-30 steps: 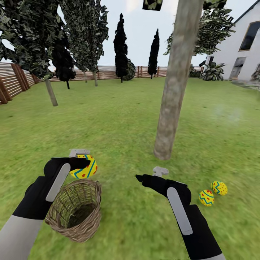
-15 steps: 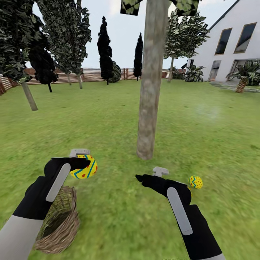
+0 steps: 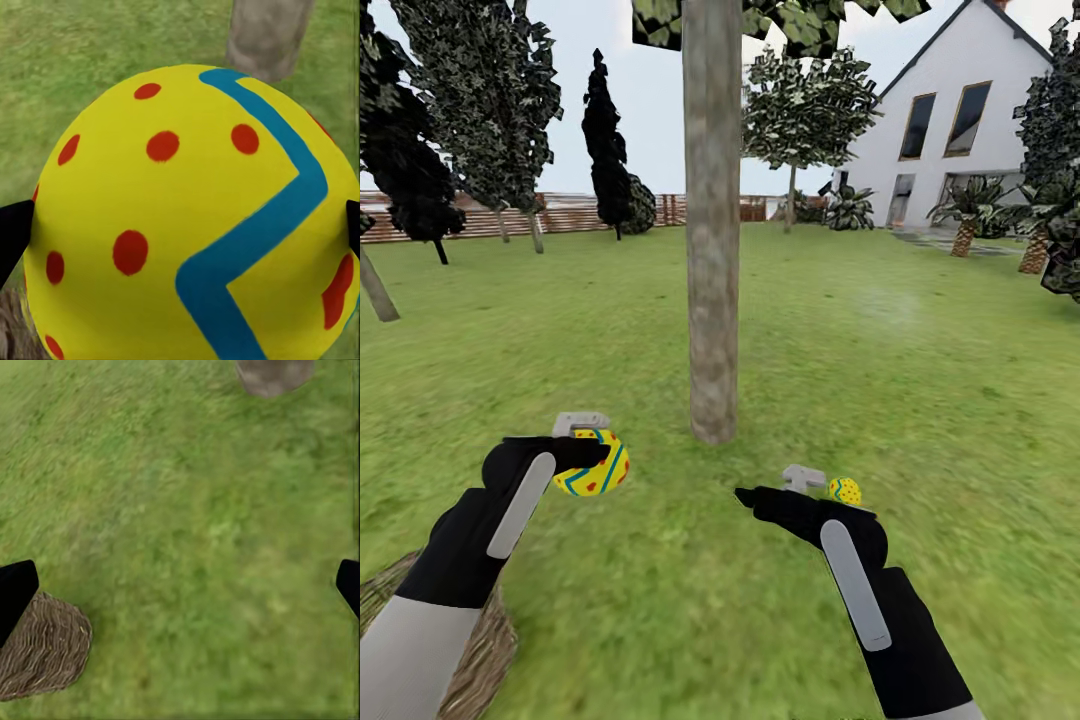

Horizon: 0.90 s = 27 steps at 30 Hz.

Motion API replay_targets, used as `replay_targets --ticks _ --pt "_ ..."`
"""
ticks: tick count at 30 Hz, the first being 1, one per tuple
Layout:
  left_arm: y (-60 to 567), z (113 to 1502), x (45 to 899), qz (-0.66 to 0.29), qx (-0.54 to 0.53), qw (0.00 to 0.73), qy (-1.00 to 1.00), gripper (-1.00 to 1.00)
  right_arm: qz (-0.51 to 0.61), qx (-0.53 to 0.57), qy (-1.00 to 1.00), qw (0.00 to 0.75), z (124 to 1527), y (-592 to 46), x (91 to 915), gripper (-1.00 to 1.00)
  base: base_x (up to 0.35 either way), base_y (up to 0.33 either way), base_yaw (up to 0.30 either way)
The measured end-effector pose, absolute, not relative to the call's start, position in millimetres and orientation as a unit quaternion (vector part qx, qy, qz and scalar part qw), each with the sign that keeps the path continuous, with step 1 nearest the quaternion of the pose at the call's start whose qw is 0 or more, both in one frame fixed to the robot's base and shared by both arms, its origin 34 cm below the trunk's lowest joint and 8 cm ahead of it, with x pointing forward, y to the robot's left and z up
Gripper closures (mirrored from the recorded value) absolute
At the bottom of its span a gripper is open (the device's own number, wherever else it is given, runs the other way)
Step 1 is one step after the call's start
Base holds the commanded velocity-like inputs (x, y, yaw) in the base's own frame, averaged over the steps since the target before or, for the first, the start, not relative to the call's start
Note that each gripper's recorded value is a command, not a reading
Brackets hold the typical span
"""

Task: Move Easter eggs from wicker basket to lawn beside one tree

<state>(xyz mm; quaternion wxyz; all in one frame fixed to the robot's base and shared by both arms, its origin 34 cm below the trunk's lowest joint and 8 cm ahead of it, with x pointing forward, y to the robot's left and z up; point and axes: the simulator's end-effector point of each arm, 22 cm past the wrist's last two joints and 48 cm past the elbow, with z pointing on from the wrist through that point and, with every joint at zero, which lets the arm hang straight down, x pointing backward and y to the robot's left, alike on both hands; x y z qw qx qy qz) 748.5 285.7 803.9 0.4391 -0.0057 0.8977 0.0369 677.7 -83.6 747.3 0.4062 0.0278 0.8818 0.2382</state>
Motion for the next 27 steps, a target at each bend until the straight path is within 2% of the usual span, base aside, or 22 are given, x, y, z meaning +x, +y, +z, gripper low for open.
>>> replay_targets --ticks 17,27 --pt "287.9 802.3 748.0 0.041 -0.007 0.437 0.899 1.00 0.239 0.028 0.881 0.407 748.2 -83.2 677.6 -1.00 0.002 -0.279 -0.022" --pt "288.2 805.9 747.0 0.043 -0.007 0.439 0.897 1.00 0.239 0.029 0.877 0.416 754.7 -84.1 679.0 -1.00 0.170 -0.262 -0.145"
